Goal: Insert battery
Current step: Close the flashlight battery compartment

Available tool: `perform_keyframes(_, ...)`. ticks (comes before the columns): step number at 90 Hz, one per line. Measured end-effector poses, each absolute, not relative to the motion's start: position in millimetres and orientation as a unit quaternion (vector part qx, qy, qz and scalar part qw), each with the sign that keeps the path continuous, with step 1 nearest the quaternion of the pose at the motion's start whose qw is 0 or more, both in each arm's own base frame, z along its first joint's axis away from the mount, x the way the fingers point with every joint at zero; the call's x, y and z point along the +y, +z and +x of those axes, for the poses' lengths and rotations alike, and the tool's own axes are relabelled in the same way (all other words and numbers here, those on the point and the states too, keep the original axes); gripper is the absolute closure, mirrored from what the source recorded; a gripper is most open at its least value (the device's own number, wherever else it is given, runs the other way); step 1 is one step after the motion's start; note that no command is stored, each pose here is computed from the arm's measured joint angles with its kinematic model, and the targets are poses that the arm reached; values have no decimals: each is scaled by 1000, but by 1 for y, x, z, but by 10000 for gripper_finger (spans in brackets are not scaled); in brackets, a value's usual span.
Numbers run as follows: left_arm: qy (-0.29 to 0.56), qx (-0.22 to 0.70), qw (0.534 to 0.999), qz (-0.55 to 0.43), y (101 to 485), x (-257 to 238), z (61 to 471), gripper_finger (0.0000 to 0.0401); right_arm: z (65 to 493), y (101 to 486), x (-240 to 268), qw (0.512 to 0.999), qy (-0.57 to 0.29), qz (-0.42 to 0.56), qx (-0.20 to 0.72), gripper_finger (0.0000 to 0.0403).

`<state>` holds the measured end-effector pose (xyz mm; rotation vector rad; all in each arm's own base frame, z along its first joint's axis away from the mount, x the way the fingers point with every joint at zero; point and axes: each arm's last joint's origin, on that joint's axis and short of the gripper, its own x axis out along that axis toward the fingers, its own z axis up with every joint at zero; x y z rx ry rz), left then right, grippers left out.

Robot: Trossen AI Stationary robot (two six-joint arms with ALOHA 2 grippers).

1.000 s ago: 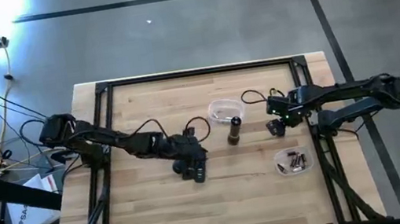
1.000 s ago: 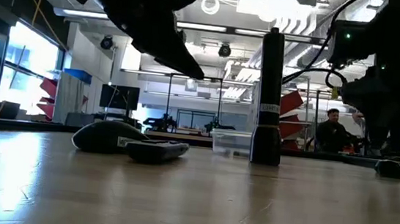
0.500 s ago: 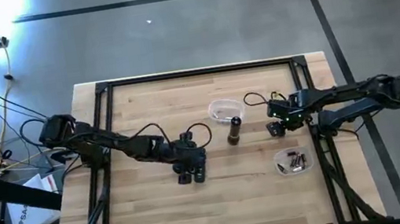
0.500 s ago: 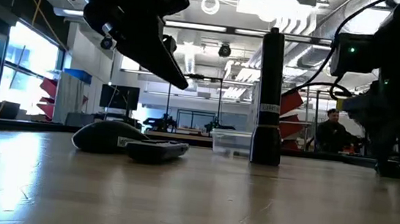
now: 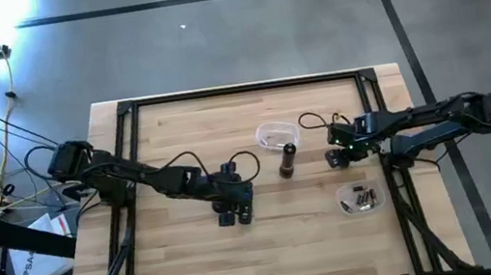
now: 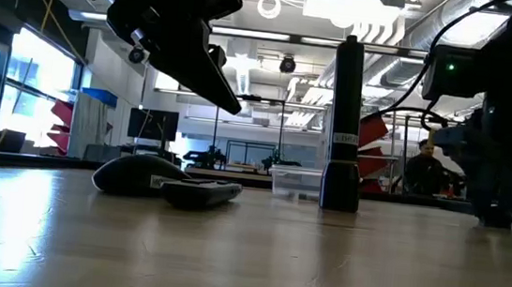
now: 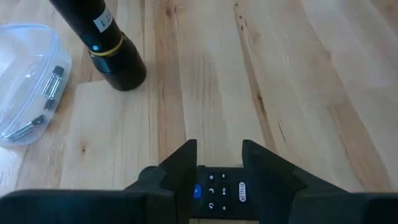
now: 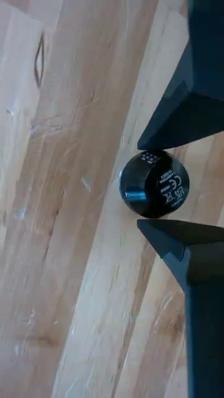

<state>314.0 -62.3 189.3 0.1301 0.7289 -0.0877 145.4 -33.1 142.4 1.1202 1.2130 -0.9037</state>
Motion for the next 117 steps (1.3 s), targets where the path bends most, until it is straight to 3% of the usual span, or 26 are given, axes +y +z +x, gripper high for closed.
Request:
perform_keyframes(17, -43, 356, 931, 64, 189, -62, 314, 291, 145, 142, -33, 598, -378, 470, 528, 270)
perform_keyframes(45, -43, 356, 931, 64, 189, -62, 314, 291, 145, 142, -33, 609, -365, 454, 538, 244)
perform_keyframes(68, -44, 348, 934, 65, 190, -63, 315, 291, 145, 142, -33, 609, -365, 452, 541, 270)
perform_keyframes(117, -50, 326, 940, 80, 194, -63, 318, 291, 133, 142, -30, 556, -397, 449, 576, 265)
